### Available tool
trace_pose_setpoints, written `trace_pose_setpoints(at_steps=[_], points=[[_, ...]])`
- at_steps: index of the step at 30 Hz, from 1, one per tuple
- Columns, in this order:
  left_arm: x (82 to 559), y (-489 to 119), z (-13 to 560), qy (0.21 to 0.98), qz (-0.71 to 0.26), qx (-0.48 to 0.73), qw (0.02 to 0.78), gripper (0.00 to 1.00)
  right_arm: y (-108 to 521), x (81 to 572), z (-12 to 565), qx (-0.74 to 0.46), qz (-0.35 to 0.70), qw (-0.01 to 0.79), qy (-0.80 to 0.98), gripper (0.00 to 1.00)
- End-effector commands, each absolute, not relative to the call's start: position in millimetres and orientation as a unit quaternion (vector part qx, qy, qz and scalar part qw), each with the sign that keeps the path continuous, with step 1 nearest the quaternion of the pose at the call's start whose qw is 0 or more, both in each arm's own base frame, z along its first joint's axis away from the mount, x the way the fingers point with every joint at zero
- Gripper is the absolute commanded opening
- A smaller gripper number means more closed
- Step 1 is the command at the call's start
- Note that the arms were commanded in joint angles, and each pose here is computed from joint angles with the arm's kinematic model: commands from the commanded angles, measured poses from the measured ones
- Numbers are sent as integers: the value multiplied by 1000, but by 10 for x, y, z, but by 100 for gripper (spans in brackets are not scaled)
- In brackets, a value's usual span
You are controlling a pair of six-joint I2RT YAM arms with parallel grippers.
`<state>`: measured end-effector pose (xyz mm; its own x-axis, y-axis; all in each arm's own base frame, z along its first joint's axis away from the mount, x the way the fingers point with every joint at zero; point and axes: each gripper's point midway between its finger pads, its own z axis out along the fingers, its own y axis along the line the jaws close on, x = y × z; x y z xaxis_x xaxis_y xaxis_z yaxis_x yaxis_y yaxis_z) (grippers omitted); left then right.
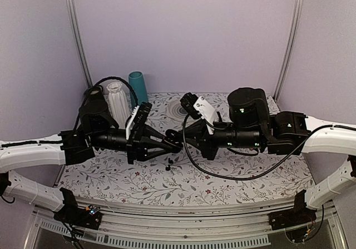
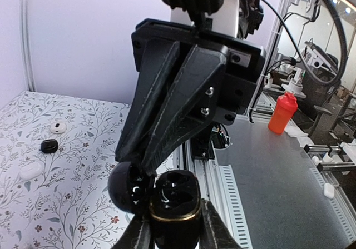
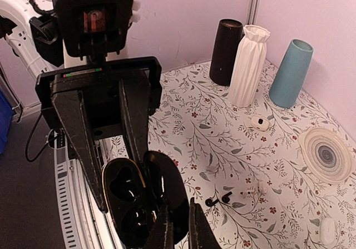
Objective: Insert the wireless bluetooth earbuds into the charging case
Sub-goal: Pass from the right arm to the left, then move the left earbud to the center of the board.
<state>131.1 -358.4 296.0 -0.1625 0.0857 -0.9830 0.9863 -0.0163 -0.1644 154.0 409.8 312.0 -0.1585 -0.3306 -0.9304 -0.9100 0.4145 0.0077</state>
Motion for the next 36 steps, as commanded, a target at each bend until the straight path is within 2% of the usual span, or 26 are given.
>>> trace_pose_setpoints(at_steps=[1, 8, 19, 36], points=[[1246, -3572, 3025, 539, -529, 486, 439, 21, 4089, 1570, 3351, -424, 320, 502, 683, 3], [1229, -3576, 3027, 532, -530, 492, 440, 0, 4066, 1574, 3405, -415, 326, 510, 679, 4], [1316, -3487, 3058, 529, -530, 476, 461, 0, 4041, 1569, 3355, -393, 344, 507, 686, 31], [1848, -3101, 3069, 573, -505, 391, 514, 0, 3857, 1754, 3399, -339, 383, 508, 693, 52]])
